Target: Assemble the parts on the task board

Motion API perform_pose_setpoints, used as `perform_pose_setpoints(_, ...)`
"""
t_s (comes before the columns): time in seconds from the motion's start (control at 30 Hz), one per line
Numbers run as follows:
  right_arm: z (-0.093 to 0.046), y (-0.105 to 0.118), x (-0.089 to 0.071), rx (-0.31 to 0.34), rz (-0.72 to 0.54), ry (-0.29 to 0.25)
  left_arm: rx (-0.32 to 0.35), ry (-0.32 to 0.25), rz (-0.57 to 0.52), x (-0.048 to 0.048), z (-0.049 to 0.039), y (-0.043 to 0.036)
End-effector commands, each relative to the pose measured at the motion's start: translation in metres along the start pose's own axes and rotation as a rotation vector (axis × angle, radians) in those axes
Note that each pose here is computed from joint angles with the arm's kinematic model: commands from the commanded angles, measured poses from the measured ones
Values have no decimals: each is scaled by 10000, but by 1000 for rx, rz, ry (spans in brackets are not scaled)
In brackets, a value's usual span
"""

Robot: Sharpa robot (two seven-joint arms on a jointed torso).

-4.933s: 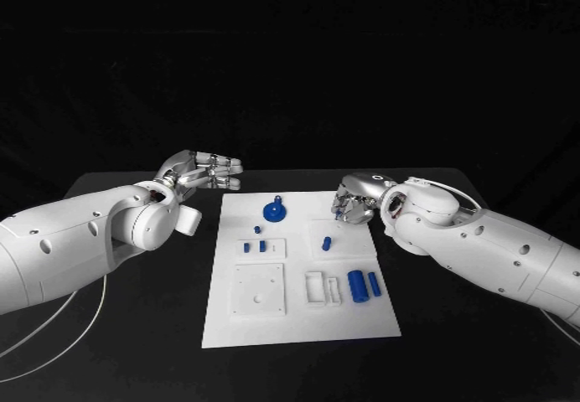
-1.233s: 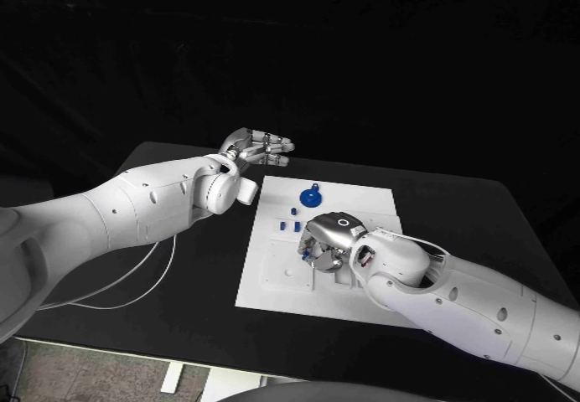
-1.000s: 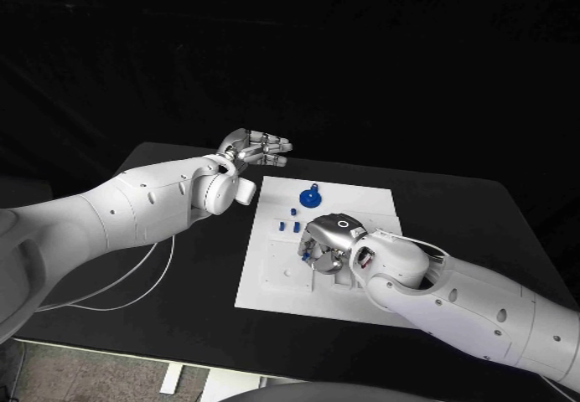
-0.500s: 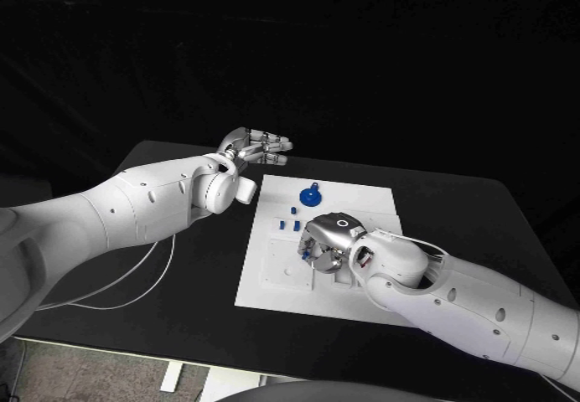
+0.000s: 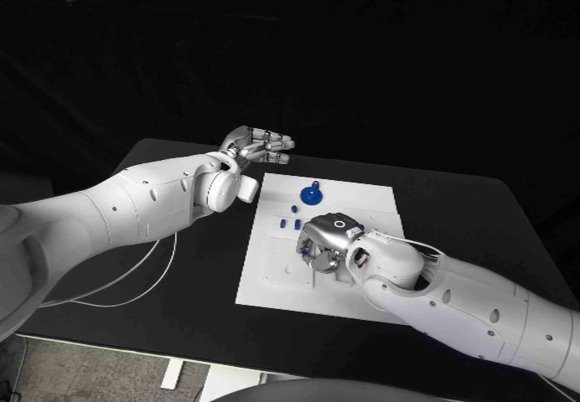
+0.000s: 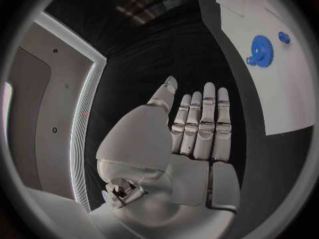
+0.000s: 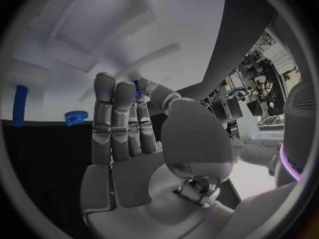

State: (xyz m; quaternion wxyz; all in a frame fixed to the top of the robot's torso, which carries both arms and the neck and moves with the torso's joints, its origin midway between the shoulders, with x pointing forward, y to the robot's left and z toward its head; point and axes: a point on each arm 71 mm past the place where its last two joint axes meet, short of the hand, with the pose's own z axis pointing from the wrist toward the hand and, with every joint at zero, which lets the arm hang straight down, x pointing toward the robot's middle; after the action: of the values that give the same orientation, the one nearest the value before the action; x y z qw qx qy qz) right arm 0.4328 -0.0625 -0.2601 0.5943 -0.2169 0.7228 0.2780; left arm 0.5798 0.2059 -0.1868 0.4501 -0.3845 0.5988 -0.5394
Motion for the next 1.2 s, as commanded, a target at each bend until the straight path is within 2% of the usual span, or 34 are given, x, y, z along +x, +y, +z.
perform_pose_setpoints(0.03, -12, -16, 82, 7, -8, 48, 1, 10, -21, 34, 2, -8)
perform_pose_setpoints(0.17, -21, -23, 86, 5, 4, 45, -1, 12, -23, 39, 1, -7)
perform_pose_setpoints(0.63, -167, -18, -115, 17, 25, -93, -5, 12, -30, 8, -5, 0)
perform_pose_setpoints(0.8, -216, -84, -311, 28, 43, -166, -6, 9, -29, -8, -8, 2)
perform_pose_setpoints(0.97, -253, -288, -557, 71, 60, -220, -4, 12, -30, -7, -7, 1)
perform_pose_setpoints(1.07, -282, -466, -709, 104, 70, -221, -3, 14, -31, -4, -7, 0)
perform_pose_setpoints(1.2, -322, -736, -889, 134, 97, -174, -1, 14, -32, -9, -11, -1)
